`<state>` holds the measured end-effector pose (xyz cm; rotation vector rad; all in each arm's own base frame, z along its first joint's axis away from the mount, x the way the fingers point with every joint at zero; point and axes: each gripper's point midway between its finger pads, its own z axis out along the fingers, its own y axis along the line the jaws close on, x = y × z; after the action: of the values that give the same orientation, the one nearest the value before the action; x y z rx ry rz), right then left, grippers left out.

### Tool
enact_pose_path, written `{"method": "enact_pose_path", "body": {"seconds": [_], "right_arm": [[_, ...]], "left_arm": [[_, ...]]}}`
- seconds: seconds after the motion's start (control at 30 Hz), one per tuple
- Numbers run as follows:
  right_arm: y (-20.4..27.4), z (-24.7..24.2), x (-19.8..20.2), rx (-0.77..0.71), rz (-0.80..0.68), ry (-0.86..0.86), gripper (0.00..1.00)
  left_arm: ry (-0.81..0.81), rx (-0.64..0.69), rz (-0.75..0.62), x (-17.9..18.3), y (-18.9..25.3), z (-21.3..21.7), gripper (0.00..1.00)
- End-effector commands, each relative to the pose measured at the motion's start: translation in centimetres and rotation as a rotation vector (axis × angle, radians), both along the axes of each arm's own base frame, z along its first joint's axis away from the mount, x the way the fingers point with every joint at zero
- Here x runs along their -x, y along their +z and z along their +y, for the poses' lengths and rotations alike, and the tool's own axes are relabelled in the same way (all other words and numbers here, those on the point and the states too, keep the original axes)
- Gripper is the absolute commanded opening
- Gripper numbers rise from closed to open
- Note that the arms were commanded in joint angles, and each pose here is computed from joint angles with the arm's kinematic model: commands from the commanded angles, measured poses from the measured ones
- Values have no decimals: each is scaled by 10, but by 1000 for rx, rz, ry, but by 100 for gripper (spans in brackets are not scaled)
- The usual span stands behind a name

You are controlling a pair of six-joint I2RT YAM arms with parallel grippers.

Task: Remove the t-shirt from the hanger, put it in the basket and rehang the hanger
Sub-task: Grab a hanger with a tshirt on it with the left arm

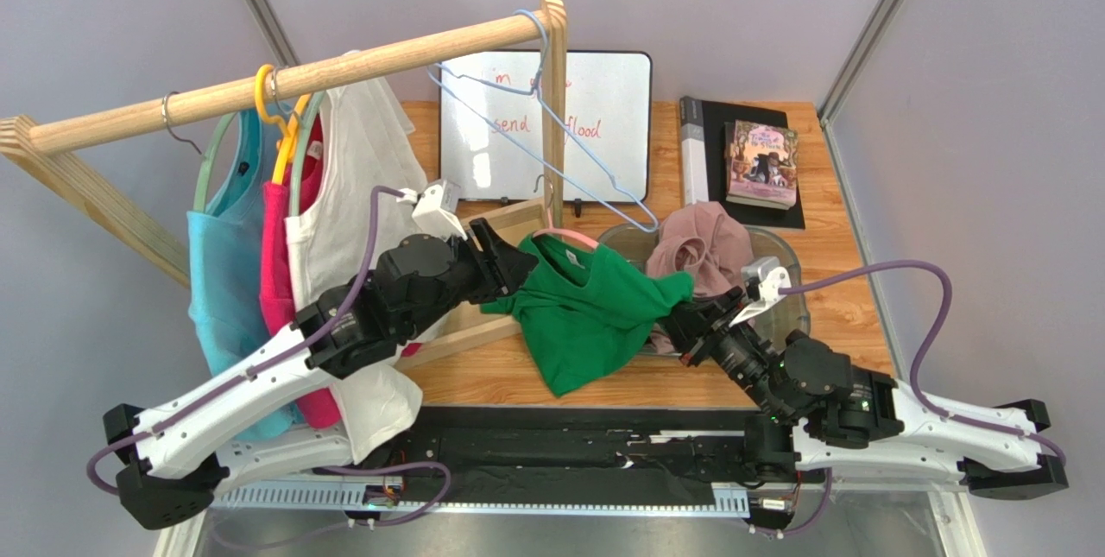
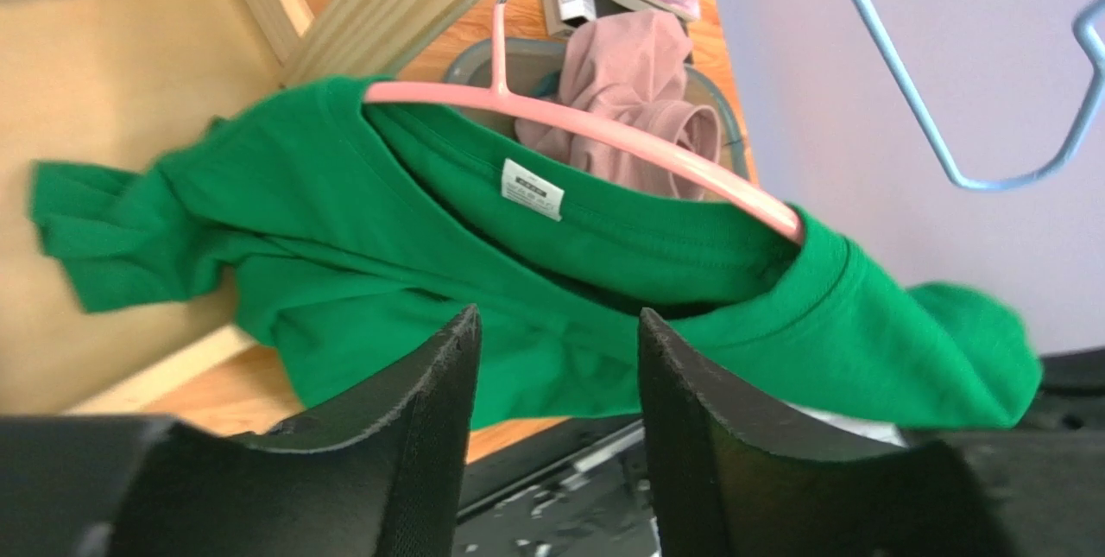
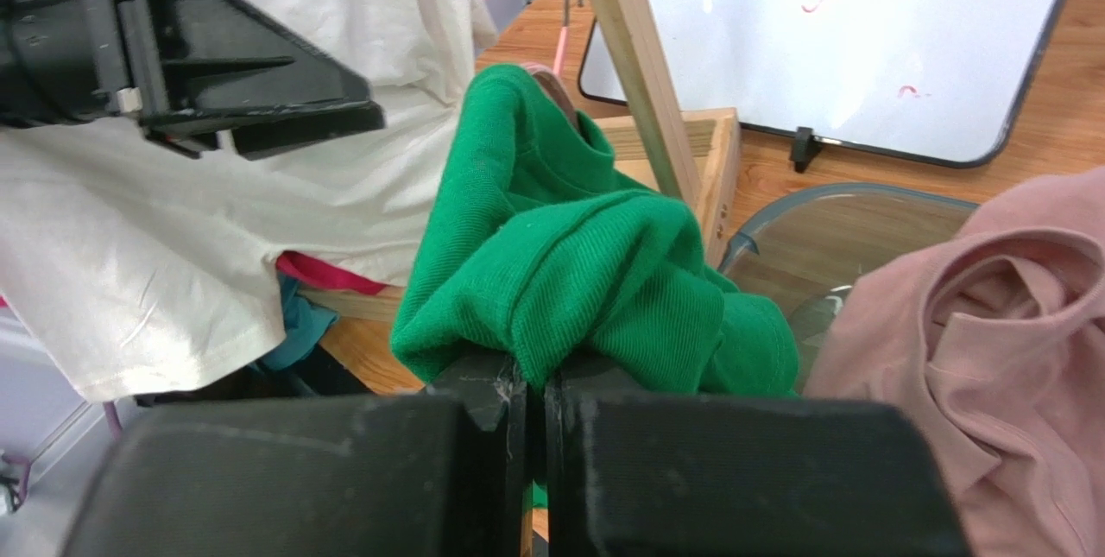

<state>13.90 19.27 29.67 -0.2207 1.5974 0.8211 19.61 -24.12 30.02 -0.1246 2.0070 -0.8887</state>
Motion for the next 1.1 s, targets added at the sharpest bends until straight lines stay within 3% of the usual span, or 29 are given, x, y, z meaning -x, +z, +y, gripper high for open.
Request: {"method": "enact_pose_path", "body": {"seconds": [0.0,0.1,0.27,0.5,0.67,0.77,0.83,0.97,1.07], "right_arm": [[5,15,10,-4,-39,95,0],[2,18,14,3,-40,123,0],[-3,18,18,21,-46,149,0],[-5,21,26,37,-65,208,0],[-12,21,31,66,-64,242,0],[-13,17,32,63,-60,244,0],[-10,14,32,50,-64,245,0],[-10,12,32,67,-62,242,0],[-10,14,33,68,-66,253,0]], "left_arm": [[85,309,104,-6,20,-19,61],[157,428,222,-11,18,-26,67],[182,498,372,-16,13,-51,70],[219,593,526,-20,-7,-74,56],[225,659,510,-28,-1,-79,52],[222,670,504,-28,0,-78,45],[207,699,486,-27,3,-77,35],[207,717,490,-22,-1,-70,34],[218,730,479,-21,2,-64,44]]}}
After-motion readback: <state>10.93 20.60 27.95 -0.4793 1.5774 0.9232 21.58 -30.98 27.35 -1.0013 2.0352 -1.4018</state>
